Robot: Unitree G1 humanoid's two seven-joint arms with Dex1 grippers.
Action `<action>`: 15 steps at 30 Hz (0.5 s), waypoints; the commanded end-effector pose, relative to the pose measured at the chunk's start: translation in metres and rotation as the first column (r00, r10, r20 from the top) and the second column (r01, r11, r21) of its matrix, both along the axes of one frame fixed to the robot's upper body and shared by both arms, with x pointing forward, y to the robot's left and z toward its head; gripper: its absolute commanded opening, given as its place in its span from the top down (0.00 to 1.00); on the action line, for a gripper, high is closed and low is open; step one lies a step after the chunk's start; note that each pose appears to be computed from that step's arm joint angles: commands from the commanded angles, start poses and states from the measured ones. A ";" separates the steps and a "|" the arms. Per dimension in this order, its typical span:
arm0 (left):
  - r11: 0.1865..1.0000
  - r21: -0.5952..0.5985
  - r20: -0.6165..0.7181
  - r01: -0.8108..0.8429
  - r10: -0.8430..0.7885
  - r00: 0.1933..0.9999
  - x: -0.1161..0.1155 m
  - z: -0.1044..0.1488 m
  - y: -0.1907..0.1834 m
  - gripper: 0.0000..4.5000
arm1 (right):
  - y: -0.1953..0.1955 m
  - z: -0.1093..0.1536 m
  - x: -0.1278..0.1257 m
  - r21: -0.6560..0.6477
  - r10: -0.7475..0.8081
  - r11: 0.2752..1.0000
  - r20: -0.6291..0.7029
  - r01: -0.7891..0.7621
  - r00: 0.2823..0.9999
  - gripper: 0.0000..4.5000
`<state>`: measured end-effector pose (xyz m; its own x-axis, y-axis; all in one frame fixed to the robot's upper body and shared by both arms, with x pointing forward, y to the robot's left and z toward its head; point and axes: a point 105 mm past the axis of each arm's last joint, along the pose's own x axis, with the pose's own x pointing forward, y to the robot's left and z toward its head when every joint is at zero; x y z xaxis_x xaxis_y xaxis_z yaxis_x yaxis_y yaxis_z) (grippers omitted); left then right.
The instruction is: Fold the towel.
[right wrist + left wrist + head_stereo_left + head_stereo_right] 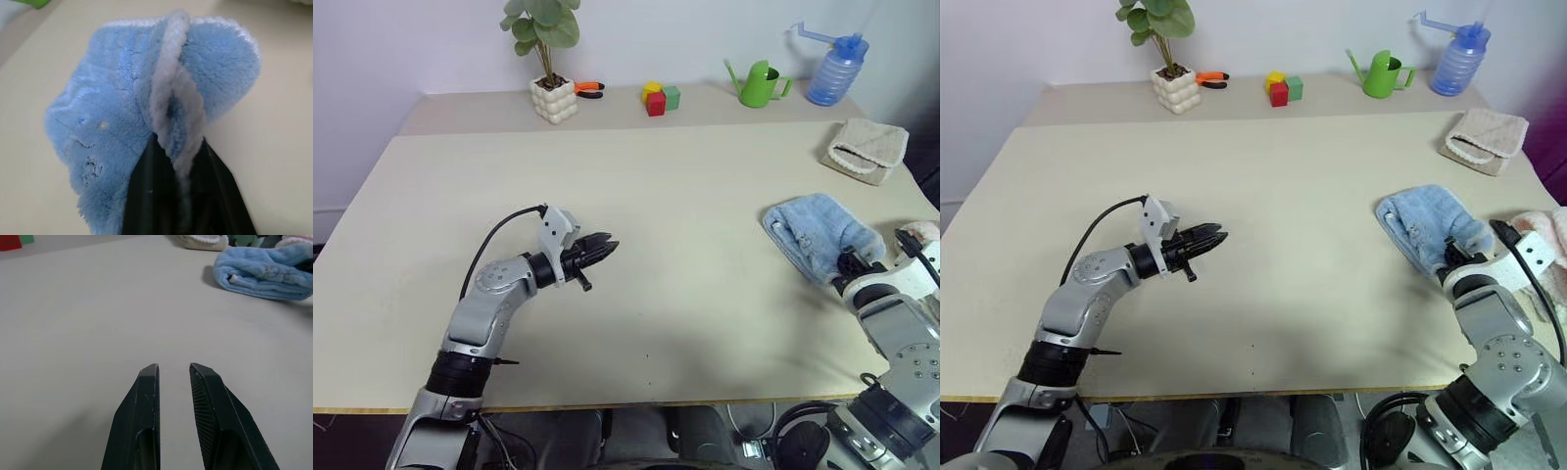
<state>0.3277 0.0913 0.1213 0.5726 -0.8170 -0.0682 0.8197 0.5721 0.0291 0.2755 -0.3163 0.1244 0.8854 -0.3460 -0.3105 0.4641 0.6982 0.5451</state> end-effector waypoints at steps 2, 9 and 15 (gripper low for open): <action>1.000 -0.007 0.049 0.016 -0.016 0.999 0.001 0.008 -0.003 0.79 | -0.014 0.028 -0.009 -0.117 -0.033 0.992 0.057 0.040 0.998 0.46; 0.999 0.003 0.065 -0.043 0.042 0.997 0.011 0.004 0.006 0.79 | -0.051 0.067 -0.019 -0.441 -0.102 0.890 0.059 0.118 0.993 0.01; 0.957 0.100 0.131 -0.272 0.259 0.957 0.040 -0.004 0.042 0.79 | -0.018 0.096 0.012 -0.726 0.176 0.680 0.027 -0.102 0.984 0.01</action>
<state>0.3596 0.1189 0.1051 0.7260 -0.6788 -0.1102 0.6877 0.7155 0.1230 0.2787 -0.3515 0.2098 0.9164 -0.4002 0.0099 0.4001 0.9149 -0.0541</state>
